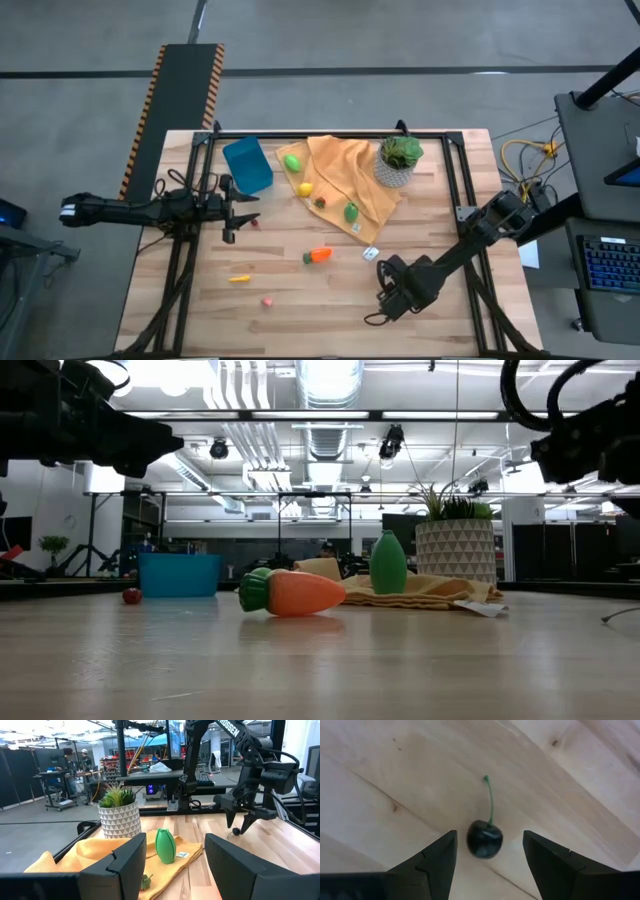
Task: Pick and placing Produce into tupperware
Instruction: Put the black cherry into the blue bin
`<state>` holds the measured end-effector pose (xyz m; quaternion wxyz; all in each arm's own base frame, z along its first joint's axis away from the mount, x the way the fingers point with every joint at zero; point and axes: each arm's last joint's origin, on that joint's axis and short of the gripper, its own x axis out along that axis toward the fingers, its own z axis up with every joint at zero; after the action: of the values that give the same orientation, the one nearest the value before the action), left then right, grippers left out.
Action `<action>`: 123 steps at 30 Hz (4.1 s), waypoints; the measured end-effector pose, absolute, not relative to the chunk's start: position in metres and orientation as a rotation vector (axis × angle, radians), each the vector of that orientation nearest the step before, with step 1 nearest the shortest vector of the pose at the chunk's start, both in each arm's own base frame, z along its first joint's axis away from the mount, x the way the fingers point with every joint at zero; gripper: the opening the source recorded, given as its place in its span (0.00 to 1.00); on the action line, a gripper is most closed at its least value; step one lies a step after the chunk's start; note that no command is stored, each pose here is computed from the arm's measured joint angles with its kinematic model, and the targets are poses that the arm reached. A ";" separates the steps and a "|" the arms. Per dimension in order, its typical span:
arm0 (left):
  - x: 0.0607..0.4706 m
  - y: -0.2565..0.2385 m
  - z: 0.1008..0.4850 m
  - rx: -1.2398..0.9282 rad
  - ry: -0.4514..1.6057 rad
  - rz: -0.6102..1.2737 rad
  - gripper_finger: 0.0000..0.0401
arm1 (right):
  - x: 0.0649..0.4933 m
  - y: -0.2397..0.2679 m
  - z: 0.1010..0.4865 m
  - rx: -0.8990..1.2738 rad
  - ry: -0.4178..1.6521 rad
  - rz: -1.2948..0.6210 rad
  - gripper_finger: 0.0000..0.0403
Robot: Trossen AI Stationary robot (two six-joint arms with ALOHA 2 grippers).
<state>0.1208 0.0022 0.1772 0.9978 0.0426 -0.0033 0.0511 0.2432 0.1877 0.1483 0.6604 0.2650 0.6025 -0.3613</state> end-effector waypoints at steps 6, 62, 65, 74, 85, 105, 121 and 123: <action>0.121 0.002 0.177 0.085 -0.008 0.102 0.47 | 0.239 0.185 0.138 0.617 1.361 -0.800 0.54; 0.121 0.002 0.177 0.086 -0.003 0.102 0.47 | 0.260 0.178 0.194 0.348 0.771 -0.715 0.23; 0.121 0.002 0.177 0.085 -0.004 0.102 0.47 | 0.259 0.174 0.208 0.291 0.659 -0.712 0.23; 0.121 0.002 0.177 0.085 -0.004 0.102 0.47 | 0.252 0.164 0.242 0.083 0.417 -0.737 0.23; 0.121 0.002 0.177 0.084 -0.005 0.102 0.47 | 0.265 0.160 0.243 -0.005 0.359 -0.756 0.23; 0.121 -0.003 0.190 -0.118 -0.137 -0.088 0.47 | 0.377 0.104 0.239 -0.069 0.309 -0.301 0.23; 0.143 -0.004 0.191 -0.116 -0.207 -0.126 0.47 | 0.392 0.083 0.239 -0.065 0.296 -0.224 0.23; 0.151 -0.004 0.190 -0.117 -0.188 -0.126 0.47 | 0.392 0.082 0.239 -0.067 0.296 -0.226 0.23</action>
<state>0.1506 -0.0043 0.1899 0.9919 -0.0583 -0.0936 -0.0628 0.3921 0.0821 0.2388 0.9821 -0.0333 0.1471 -0.1124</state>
